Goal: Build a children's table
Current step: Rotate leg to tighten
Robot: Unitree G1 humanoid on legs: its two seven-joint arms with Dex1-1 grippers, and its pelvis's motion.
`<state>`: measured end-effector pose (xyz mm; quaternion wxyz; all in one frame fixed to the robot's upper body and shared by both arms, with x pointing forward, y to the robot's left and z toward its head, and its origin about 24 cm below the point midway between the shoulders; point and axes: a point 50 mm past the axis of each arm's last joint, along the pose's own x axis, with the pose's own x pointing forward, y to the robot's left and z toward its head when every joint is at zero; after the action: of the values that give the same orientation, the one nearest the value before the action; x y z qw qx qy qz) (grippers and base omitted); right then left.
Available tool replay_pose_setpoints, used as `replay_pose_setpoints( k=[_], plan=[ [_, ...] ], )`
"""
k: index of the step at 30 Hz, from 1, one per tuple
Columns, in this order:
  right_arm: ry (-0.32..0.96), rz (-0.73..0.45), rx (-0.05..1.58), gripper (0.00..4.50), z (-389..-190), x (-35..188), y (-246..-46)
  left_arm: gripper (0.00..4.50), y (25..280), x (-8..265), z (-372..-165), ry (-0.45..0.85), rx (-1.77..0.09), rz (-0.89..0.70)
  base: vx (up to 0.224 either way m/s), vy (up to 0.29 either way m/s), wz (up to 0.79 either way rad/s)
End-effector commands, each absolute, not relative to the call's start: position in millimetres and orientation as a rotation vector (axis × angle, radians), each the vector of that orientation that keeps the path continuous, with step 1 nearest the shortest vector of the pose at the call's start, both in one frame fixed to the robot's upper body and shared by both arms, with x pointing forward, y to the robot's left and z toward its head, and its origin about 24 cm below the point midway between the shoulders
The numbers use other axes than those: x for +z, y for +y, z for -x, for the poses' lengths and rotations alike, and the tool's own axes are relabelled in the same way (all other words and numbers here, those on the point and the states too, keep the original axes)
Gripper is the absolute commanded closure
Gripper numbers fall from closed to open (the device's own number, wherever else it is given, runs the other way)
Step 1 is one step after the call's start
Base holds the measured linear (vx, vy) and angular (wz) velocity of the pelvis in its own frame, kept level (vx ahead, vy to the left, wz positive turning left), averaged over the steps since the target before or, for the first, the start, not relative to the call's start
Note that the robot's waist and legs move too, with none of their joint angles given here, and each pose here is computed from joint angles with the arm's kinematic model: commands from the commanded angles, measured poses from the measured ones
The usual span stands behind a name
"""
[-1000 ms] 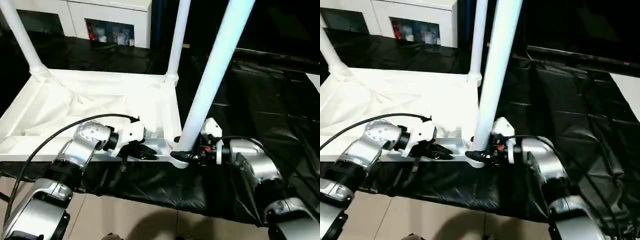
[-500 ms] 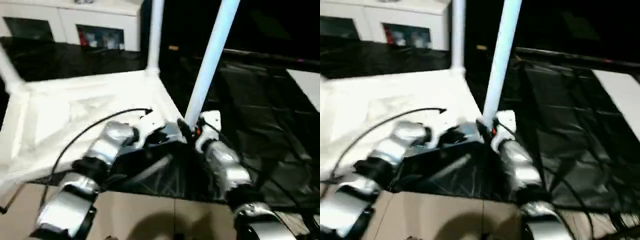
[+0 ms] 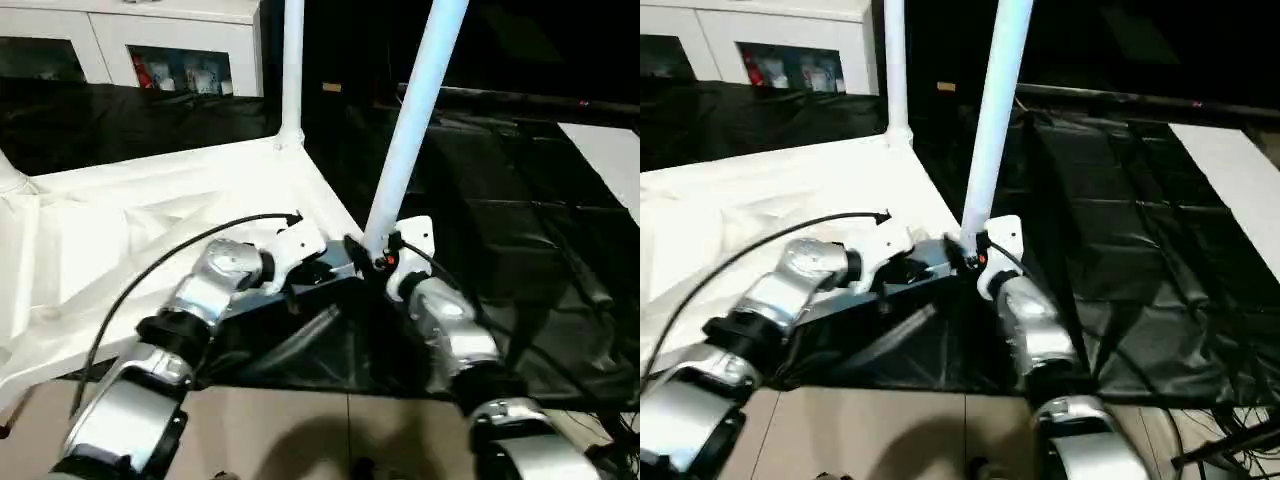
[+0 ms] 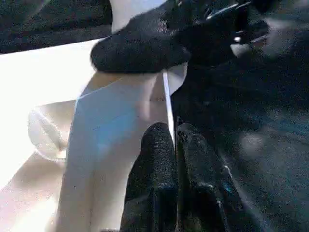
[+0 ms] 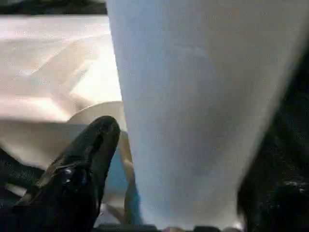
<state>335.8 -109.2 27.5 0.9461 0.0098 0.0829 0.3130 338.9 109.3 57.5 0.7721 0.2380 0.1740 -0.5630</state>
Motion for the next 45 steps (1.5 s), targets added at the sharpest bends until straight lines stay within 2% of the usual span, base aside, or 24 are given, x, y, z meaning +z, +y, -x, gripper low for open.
replay_pose_setpoints(
  k=[1,2,3,5,8,10,12,15,18,19,23,36,38,39,42,45],
  plan=[
    [0.175,0.024,0.739,0.45,-334.2,31,-108.4,4.5,112,40,-326,0.474,-1.325,-0.55,0.057,-0.036,0.06],
    [0.176,0.029,0.751,0.45,-333.9,31,-109.4,4.5,113,40,-326,0.474,-1.327,-0.552,0.063,-0.047,0.11],
    [0.179,0.058,0.854,0.45,-329.9,32,-115.8,4.5,120,41,-324,0.471,-1.36,-0.554,0.072,-0.053,0.15],
    [0.188,0.077,0.938,0.45,-326.2,33,-121.2,4.5,125,42,-321,0.467,-1.387,-0.561,0.077,-0.054,0.13],
    [0.207,0.078,1.019,0.45,-323.7,36,-126.5,4.5,130,44,-318,0.458,-1.418,-0.546,0.071,-0.048,0.01],
    [0.22,0.072,1.089,0.79,-322.3,39,-130.0,4.5,133,45,-315,0.458,-1.451,-0.531,0.05,-0.052,-0.06],
    [0.228,0.069,1.153,0.82,-320.7,42,-131.7,4.5,137,45,-313,0.464,-1.469,-0.527,0.028,-0.026,-0.02],
    [0.256,0.08,1.238,1.2,-319.2,46,-135.5,4.5,145,48,-309,0.473,-1.507,-0.515,0.008,-0.017,-0.01],
    [0.274,0.089,1.262,1.4,-318.2,45,-137.2,4.5,148,48,-308,0.477,-1.517,-0.518,0.0,0.0,0.0],
    [0.282,0.096,1.271,1.64,-317.9,44,-138.0,4.5,150,48,-308,0.48,-1.522,-0.526,0.0,0.0,0.0],
    [0.288,0.102,1.299,1.77,-317.0,43,-135.7,4.5,152,49,-309,0.483,-1.519,-0.537,0.0,0.0,0.0],
    [0.308,0.089,1.322,1.93,-312.7,34,-128.0,4.5,151,52,-313,0.465,-1.46,-0.511,0.0,0.0,0.0],
    [0.302,0.074,1.276,1.94,-313.7,32,-127.4,4.5,149,51,-317,0.47,-1.413,-0.511,0.0,0.0,0.0],
    [0.281,0.027,1.179,1.94,-316.2,28,-124.8,4.5,144,48,-323,0.469,-1.328,-0.511,0.0,0.0,0.0],
    [0.274,0.003,1.019,1.94,-321.2,22,-121.4,4.5,130,47,-327,0.445,-1.266,-0.476,0.0,0.0,0.0],
    [0.271,-0.003,0.972,1.94,-322.4,19,-119.5,4.5,125,47,-328,0.439,-1.256,-0.468,0.0,0.0,0.0]
  ],
)
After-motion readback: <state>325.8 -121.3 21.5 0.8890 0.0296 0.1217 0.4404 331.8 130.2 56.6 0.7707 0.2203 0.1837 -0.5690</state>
